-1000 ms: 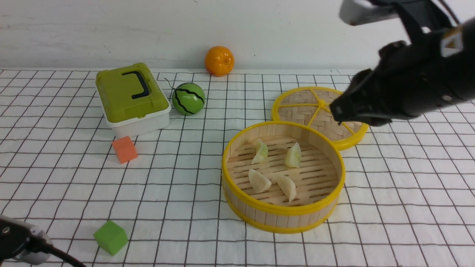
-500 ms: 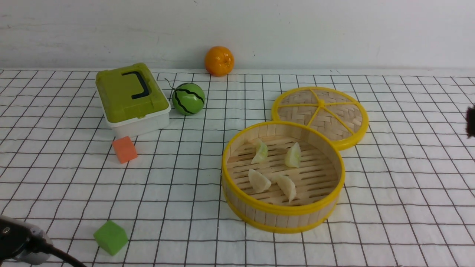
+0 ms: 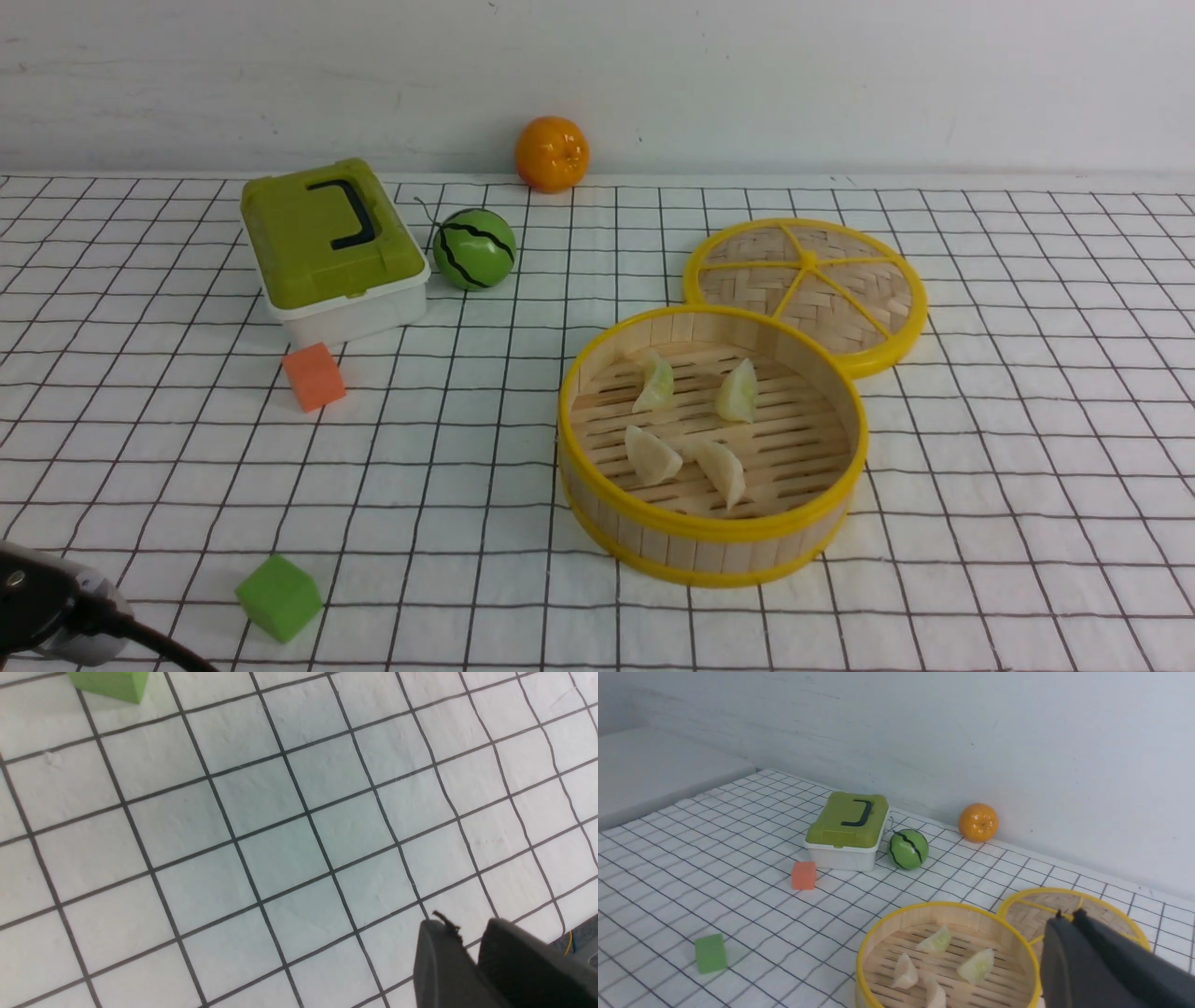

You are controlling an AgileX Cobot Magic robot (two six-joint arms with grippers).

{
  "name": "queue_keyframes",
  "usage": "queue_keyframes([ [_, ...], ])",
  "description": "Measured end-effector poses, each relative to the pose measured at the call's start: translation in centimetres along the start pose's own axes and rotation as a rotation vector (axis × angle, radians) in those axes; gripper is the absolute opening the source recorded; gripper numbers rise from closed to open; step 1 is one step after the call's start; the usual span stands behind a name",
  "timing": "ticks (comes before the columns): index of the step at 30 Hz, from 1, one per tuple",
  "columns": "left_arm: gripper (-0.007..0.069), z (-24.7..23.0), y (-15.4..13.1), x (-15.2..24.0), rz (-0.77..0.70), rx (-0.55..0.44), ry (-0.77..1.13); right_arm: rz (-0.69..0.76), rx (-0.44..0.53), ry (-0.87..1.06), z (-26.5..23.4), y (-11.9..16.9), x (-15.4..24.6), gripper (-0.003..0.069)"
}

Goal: Put the dumplings into the steamer on the table with the white tablecloth.

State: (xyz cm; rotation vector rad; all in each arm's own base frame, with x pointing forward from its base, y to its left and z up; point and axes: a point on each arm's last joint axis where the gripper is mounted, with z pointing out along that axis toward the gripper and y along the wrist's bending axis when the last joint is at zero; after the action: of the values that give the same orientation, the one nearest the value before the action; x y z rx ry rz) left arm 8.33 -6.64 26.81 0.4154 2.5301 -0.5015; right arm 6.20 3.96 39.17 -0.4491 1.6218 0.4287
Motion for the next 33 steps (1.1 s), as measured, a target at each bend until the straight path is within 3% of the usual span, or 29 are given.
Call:
queue_keyframes([
  [6,0.0127,0.0,0.0,0.0,0.0,0.0,0.0,-0.043,0.111,-0.052,0.9,-1.0,4.8,-0.0006],
  [9,0.0129,0.0,0.0,0.0,0.0,0.0,0.0,-0.035,0.257,-0.079,0.8,-2.1,9.9,-0.0006],
  [11,0.0132,0.0,0.0,0.0,0.0,0.0,0.0,-0.033,0.3,-0.083,0.6,-2.4,11.1,-0.0006],
  [13,0.0135,0.0,0.0,0.0,0.0,0.0,0.0,-0.026,0.419,-0.078,0.1,-3.0,14.3,-0.0006],
  [17,0.0139,0.0,0.0,0.0,0.0,0.0,0.0,0.026,0.537,-0.043,-0.4,-3.5,17.9,-0.0006],
  [25,0.0144,0.0,0.0,0.0,0.0,0.0,0.0,0.162,0.572,0.141,-0.8,-3.3,21.9,-0.0006],
  [33,0.0146,0.0,0.0,0.0,0.0,0.0,0.0,0.181,0.572,0.175,-0.8,-3.2,22.0,-0.0022],
])
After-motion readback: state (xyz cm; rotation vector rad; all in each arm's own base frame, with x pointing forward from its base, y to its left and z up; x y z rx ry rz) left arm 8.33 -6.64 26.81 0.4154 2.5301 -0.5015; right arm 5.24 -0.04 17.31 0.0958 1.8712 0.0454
